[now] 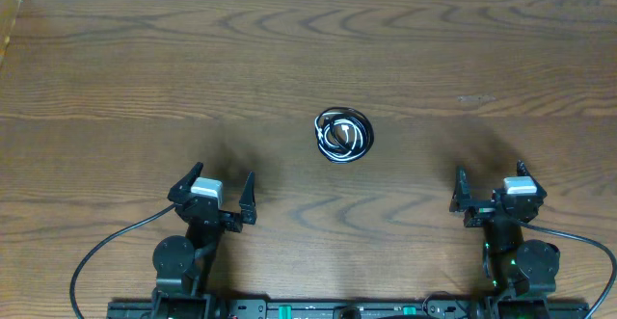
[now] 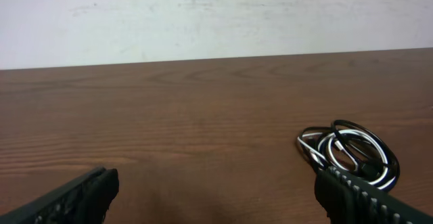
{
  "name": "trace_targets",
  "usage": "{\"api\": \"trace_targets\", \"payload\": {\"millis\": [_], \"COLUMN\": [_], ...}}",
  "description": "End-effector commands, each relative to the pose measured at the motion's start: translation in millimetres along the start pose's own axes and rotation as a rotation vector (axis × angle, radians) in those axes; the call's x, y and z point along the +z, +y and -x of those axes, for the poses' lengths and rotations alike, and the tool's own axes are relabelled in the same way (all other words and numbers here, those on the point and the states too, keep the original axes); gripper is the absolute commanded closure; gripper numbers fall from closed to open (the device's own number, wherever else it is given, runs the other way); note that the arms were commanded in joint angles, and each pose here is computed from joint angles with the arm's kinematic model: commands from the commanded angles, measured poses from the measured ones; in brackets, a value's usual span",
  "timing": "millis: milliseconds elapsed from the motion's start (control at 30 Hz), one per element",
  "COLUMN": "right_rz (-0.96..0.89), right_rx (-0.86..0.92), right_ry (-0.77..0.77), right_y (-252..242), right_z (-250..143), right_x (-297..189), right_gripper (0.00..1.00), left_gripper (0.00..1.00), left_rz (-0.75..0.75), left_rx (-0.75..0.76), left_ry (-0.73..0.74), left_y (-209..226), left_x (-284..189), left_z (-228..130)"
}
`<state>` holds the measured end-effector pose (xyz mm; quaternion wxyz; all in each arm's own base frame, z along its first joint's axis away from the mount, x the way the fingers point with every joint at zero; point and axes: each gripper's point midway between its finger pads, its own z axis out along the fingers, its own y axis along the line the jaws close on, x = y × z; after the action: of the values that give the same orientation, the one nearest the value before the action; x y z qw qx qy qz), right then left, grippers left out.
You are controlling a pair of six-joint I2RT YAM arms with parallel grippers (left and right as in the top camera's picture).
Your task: Untangle cables
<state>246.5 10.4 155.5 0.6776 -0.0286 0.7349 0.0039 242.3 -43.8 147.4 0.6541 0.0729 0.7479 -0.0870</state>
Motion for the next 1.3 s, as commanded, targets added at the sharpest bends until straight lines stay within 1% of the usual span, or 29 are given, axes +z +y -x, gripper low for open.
{"api": "trace_targets", "payload": {"millis": [0,900,1033,1133,1267], "right_rz": [0.009,0.010,0.020,0.072,0.073], "right_rx": [0.010,0.010,0.011,0.010,0.010], "right_ry": [0.010,0.007,0.006,-0.002,-0.007], "right_y": [2,2,4,13,13], "right_z": [-3,-2,-2,0,1], "right_x": [0,0,0,0,0], "right_gripper": [0.01,0.01,0.01,0.01,0.01], "left_gripper": [0.02,0.02,0.02,0.02,0.02], "left_rz": [0.000,0.000,0.000,0.000,0.000], "left_rx": [0.001,0.001,0.001,0.001,0.001], "left_ry": [0.052,0.052,0.052,0.052,0.052], "left_y": [0,0,0,1,1], "left_x": [1,1,1,1,1], "left_z": [-17,-17,-17,-17,-17]}}
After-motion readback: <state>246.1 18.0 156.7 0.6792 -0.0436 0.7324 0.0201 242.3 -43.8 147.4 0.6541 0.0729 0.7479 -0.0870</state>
